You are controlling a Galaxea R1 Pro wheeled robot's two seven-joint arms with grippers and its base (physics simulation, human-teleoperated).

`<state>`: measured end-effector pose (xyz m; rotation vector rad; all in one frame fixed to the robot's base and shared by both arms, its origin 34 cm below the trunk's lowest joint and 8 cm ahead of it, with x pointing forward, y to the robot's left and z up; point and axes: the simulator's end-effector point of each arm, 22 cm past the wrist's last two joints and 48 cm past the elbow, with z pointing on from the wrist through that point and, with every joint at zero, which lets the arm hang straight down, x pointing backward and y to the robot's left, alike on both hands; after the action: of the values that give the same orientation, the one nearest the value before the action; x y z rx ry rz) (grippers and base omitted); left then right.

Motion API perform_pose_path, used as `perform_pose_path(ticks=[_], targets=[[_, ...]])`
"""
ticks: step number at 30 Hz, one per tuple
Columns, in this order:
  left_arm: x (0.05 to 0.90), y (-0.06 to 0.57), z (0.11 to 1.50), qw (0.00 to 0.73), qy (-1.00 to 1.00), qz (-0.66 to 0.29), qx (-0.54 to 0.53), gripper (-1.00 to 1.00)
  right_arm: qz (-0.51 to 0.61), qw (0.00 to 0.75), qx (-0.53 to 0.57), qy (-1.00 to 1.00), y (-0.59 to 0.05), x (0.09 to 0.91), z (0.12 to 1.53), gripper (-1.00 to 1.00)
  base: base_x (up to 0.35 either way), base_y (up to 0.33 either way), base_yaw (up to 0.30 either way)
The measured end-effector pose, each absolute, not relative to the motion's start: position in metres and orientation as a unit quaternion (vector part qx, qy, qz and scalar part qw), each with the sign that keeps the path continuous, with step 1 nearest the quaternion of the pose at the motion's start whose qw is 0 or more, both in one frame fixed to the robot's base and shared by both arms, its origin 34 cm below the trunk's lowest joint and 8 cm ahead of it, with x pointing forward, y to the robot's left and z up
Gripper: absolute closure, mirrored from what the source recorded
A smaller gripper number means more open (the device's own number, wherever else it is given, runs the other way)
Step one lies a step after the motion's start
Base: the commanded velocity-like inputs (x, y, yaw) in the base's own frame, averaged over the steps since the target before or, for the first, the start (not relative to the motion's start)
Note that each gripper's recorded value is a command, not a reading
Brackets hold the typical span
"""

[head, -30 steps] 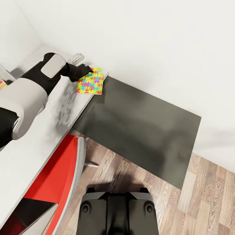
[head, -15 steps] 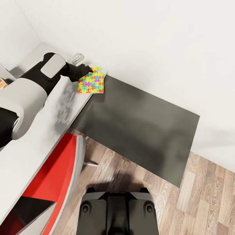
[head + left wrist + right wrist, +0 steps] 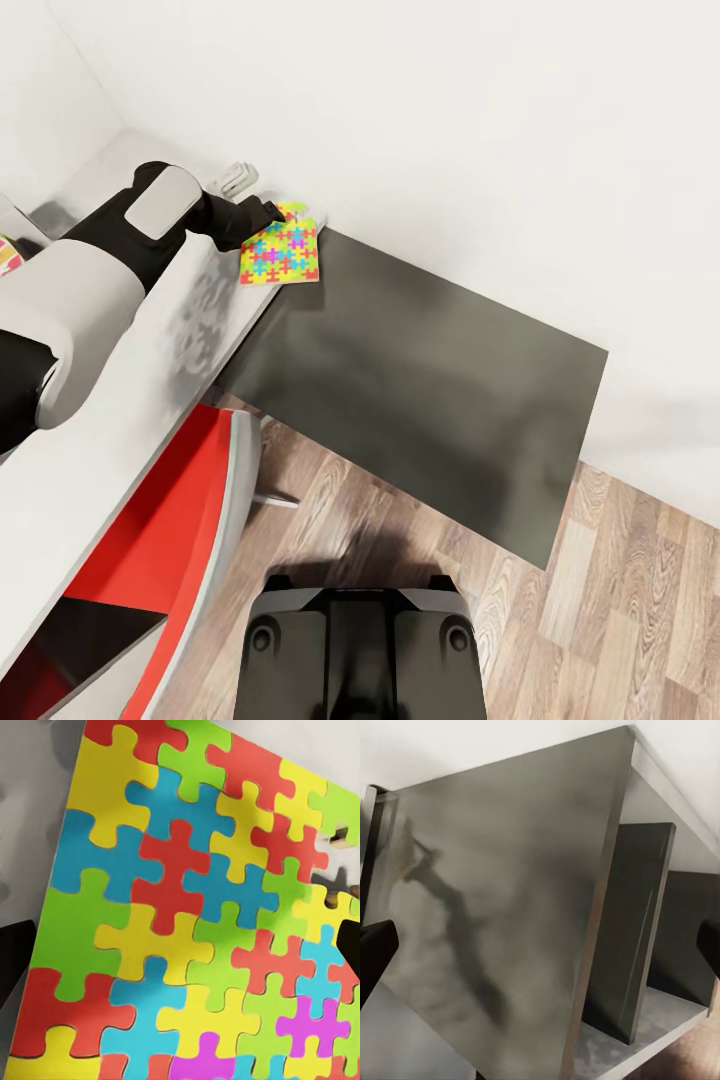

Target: Put all the toys in the child's room - the three board games (two on the bed and one on the table), the two jigsaw puzzles on the table, and the tennis ball on the table - inside the toy box on the table in the child's room.

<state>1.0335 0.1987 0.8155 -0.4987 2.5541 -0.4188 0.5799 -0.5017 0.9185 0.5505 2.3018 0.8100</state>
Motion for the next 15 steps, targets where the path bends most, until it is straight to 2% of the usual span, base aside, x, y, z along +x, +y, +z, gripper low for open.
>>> perform_pose_path(ticks=[15], targets=[[1.0327, 0.1985, 0.8157, 0.253, 0.937, -0.157, -0.180, -1.00, 0.308, 0.314, 0.209, 0.873, -0.5014, 0.5800, 0.9184, -1.00, -0.001, -0.001, 0.000]])
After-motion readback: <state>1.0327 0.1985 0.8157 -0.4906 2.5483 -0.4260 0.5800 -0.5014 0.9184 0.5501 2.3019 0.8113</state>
